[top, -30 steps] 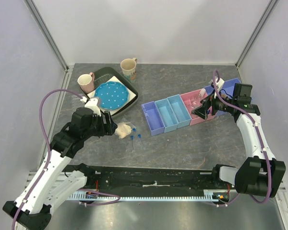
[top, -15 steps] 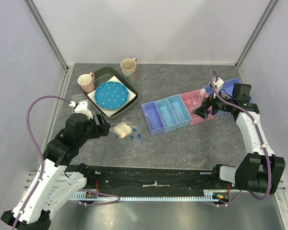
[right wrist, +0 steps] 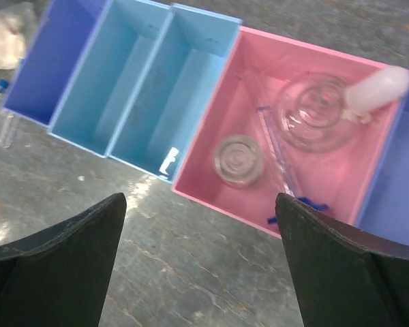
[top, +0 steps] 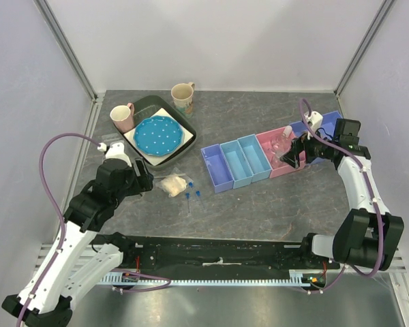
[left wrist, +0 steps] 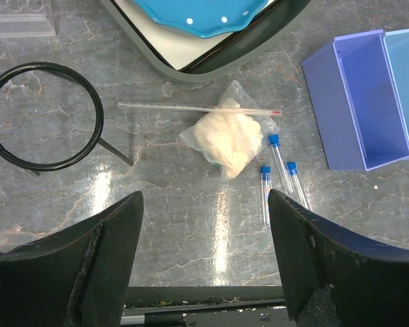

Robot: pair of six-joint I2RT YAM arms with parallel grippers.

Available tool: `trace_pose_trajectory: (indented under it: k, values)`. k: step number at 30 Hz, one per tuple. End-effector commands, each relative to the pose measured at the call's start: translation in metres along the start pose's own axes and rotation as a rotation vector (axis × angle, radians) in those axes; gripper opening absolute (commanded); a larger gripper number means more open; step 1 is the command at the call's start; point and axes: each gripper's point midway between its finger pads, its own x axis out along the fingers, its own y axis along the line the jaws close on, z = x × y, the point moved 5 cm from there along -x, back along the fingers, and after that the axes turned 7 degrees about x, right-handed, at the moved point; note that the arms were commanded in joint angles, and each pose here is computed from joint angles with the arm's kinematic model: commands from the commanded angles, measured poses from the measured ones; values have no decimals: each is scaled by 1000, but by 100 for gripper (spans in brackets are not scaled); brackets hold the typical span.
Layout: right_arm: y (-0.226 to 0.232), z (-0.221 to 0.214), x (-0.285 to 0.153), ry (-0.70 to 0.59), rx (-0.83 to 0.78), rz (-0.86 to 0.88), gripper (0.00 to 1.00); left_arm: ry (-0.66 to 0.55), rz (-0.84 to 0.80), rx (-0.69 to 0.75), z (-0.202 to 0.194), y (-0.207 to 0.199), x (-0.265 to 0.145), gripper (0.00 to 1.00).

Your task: Organize the chemistry lab equipment

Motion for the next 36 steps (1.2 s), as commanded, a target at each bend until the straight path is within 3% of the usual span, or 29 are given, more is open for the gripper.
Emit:
trace_pose_trajectory:
  k: [1, 5, 6, 8, 9, 11, 12, 15, 19, 23, 28, 30, 34, 36]
  values:
    - [-32, 17, -15, 29, -79, -190, 98, -92, -78, 52, 25, -9, -12, 80]
    - [-84, 24, -25, 184, -104, -308, 98, -125, -152, 102, 28, -18, -9, 79]
    - [-96, 43, -33, 185, -148, -348, 98, -141, -159, 108, 31, -20, -8, 79]
    - [-117, 32, -30, 265, -138, -318, 98, -145, -178, 115, 32, -23, -5, 79]
    - [-129, 45, -35, 281, -260, -316, 98, -164, -186, 121, 36, -25, -4, 79]
    - [-148, 34, -30, 351, -307, -282, 98, -170, -194, 129, 37, -27, 0, 79]
    - [-158, 41, -31, 379, -424, -268, 98, -179, -195, 139, 39, -28, 1, 79]
    - [-187, 39, -24, 476, -507, -259, 98, -195, -193, 165, 43, -30, 8, 79]
    - [-223, 27, -2, 565, -460, -256, 91, -202, -178, 178, 45, -30, 15, 79]
    - [-242, 14, 10, 651, -449, -281, 77, -212, -167, 177, 46, -29, 15, 79]
    - [-248, -1, 25, 696, -436, -259, 68, -220, -163, 169, 47, -27, 11, 79]
    - [-250, -3, 27, 705, -432, -262, 59, -220, -163, 164, 47, -26, 9, 79]
    - [-251, -4, 30, 710, -415, -264, 24, -233, -167, 156, 50, -26, 3, 79]
    - [-248, 2, 29, 692, -424, -259, 17, -235, -163, 155, 51, -25, 1, 79]
